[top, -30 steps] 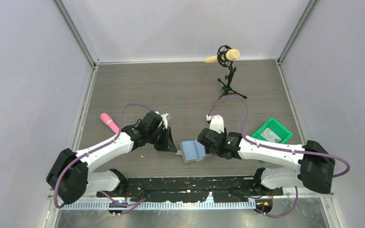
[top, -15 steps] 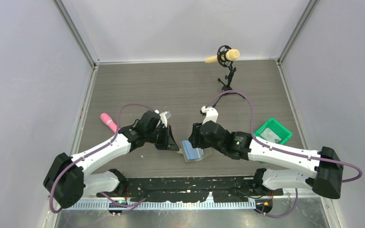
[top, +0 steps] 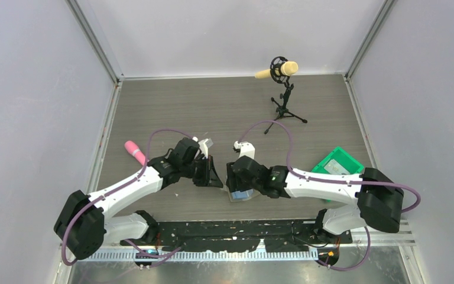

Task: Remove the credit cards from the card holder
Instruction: Remove the credit card from the card holder.

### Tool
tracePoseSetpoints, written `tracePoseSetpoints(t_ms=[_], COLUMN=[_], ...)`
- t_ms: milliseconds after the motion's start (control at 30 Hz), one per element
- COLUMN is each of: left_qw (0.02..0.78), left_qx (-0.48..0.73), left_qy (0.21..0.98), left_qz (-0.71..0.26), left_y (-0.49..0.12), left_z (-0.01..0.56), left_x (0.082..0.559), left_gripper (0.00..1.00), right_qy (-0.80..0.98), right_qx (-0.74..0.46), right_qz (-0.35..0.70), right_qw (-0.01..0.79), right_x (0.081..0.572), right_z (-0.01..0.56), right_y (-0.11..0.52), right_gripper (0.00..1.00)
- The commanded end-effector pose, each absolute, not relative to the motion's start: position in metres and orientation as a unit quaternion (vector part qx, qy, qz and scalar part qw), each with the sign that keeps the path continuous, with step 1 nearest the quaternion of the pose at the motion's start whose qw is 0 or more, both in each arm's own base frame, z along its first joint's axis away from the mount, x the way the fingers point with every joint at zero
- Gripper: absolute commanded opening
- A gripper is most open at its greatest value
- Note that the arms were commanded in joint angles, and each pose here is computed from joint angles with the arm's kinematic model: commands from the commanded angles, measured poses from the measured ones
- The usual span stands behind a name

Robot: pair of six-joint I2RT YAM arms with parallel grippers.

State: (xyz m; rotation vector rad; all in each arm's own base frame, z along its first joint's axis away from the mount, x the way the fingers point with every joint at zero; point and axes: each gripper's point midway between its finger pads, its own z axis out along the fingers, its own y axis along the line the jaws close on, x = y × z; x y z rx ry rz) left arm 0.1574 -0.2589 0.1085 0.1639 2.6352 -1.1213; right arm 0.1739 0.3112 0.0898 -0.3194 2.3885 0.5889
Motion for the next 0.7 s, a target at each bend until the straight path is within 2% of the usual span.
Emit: tracePoseSetpoints(t_ms=[0,367,667], left_qw=[0.151,0.153,0.157], left_qx=[0.064,0.066,0.067], left_qy=[0.899,0.902,0.909], left_qz=[-0.405,-0.4,-0.38], left_y=[-0.264,-0.262,-0.256], left_z=[0.119,0.117,0.109], left_x=[0.16,0.16,0.162], left_gripper=[0.0,0.0,0.0], right_qy=[0.91,0.922,0.921], right_qx=[-0.118,-0.125,-0.114], right_qz=[0.206,0.174,0.157], right_qw=[0.34,0.324,0.337], right_x=[0.183,0.181,0.183], right_z=[0.091,0.068,0.075], right_y=[0.312,0.306,0.292], right_gripper=[0.59,0.56,0.55])
